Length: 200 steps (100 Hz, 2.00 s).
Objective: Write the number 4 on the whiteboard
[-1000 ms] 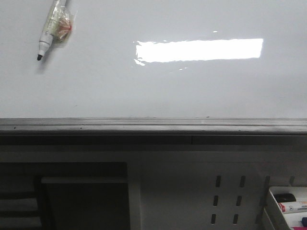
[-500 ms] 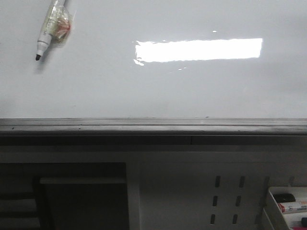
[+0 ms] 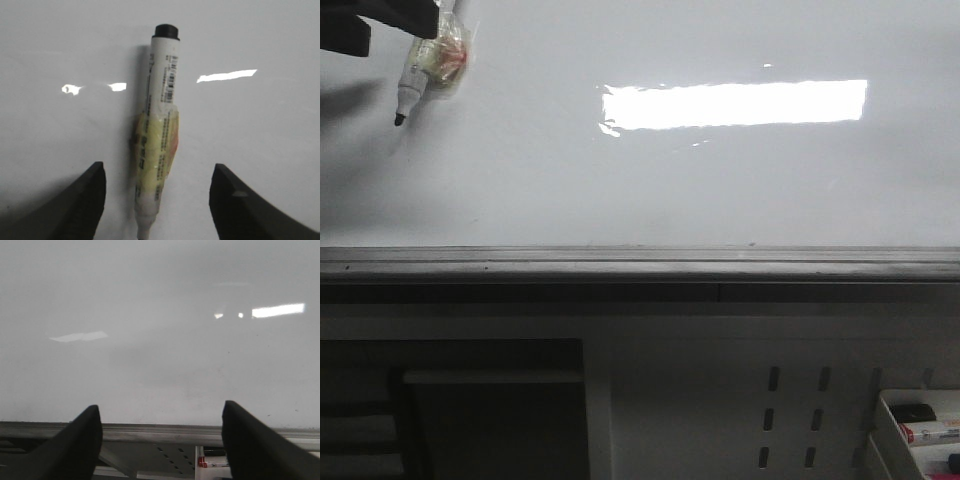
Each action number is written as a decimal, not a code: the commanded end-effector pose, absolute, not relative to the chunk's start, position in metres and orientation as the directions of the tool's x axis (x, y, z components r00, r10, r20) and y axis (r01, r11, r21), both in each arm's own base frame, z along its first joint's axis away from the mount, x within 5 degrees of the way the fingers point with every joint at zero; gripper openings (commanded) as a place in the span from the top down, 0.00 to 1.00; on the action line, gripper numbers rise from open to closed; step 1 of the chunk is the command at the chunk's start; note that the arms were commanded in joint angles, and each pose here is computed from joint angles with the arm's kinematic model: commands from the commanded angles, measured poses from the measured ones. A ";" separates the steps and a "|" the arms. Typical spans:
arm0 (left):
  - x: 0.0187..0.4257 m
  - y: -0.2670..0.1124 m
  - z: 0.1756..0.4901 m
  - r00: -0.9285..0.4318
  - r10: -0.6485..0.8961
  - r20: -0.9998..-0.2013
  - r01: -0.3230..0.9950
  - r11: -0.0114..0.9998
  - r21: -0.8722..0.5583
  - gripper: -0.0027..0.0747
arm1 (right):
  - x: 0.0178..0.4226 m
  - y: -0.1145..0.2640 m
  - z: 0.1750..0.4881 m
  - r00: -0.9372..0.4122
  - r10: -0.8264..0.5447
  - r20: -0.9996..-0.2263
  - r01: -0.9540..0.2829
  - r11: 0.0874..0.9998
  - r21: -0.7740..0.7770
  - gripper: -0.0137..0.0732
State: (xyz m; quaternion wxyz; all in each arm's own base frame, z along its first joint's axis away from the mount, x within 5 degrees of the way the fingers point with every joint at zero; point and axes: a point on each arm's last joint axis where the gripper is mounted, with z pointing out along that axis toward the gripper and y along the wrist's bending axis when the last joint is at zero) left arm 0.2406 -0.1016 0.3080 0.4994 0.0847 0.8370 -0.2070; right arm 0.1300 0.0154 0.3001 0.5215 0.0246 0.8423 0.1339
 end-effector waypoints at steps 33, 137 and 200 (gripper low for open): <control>0.265 -0.109 0.317 -0.444 -0.080 -0.893 0.335 0.909 -0.248 0.62 | 0.134 0.013 0.317 -0.369 0.185 -0.911 -0.094 0.967 0.235 0.33; 0.174 -0.191 0.331 -0.018 0.504 -0.864 0.871 0.432 0.234 0.99 | 0.186 0.072 0.359 -0.552 -0.007 -0.834 -0.698 0.551 0.457 0.33; 0.169 -0.216 0.320 0.026 0.508 -0.861 0.885 0.389 0.256 0.99 | 0.210 0.110 0.343 -0.624 -0.190 -0.758 -0.754 0.400 0.520 0.33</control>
